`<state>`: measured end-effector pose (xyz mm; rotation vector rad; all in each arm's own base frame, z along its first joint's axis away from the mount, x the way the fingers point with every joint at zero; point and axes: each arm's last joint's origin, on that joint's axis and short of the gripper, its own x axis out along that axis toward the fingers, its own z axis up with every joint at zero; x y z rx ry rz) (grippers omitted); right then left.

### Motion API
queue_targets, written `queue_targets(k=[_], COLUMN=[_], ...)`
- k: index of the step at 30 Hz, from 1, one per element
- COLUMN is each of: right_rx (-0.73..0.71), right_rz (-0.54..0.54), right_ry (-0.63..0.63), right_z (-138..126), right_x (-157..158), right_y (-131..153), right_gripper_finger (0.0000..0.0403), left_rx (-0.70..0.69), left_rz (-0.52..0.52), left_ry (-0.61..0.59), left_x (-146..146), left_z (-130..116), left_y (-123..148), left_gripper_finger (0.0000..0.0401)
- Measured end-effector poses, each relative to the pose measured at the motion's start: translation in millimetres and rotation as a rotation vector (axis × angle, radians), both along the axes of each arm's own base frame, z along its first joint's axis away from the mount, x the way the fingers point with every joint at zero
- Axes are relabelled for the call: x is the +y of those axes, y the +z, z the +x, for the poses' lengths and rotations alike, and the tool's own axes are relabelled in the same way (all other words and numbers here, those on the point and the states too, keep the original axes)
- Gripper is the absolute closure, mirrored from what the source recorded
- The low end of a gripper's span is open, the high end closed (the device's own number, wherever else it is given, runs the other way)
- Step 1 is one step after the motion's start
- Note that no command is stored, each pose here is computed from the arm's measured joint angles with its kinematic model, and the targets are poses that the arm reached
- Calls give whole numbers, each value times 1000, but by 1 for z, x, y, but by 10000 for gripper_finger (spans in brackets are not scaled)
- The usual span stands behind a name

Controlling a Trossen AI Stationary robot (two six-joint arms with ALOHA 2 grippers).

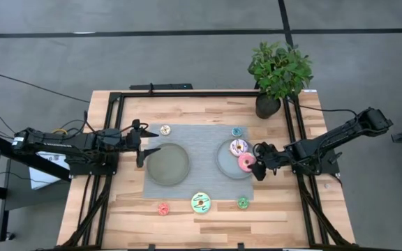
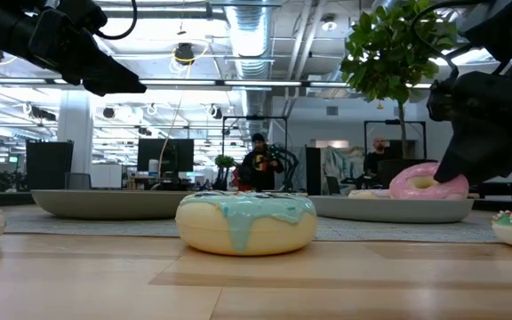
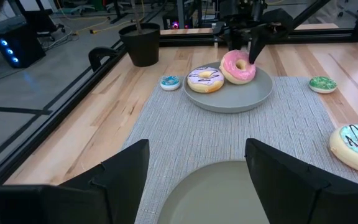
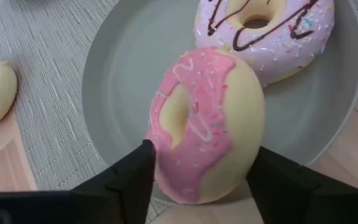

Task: Pick & Place donuts
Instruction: Put the big pink donut into the blue plate, then put the big light blue donut into the blue plate

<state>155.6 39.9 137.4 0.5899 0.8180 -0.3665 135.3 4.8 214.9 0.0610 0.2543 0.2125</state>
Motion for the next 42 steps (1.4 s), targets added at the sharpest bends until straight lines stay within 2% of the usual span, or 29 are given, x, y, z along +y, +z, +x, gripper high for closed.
queue_targets(k=[6, 15, 20, 37, 42], right_rx=[1, -24, 52, 144, 166], right_rz=[3, -39, -39, -66, -81], right_ry=[3, 55, 22, -9, -1], right_z=[0, 8, 6, 1, 4], right_x=[0, 2, -1, -10, -9], right_y=[0, 15, 18, 15, 31], right_gripper_finger=[139, 137, 137, 137, 137], left_rx=[-2, -1, -2, -2, -3], left_rz=[3, 5, 5, 4, -1], left_ry=[-1, -1, -1, -1, 0], left_x=[0, 0, 0, 0, 0], left_z=[0, 0, 0, 0, 0], left_y=[0, 0, 0, 0, 0], left_gripper_finger=[142, 142, 142, 142, 142])
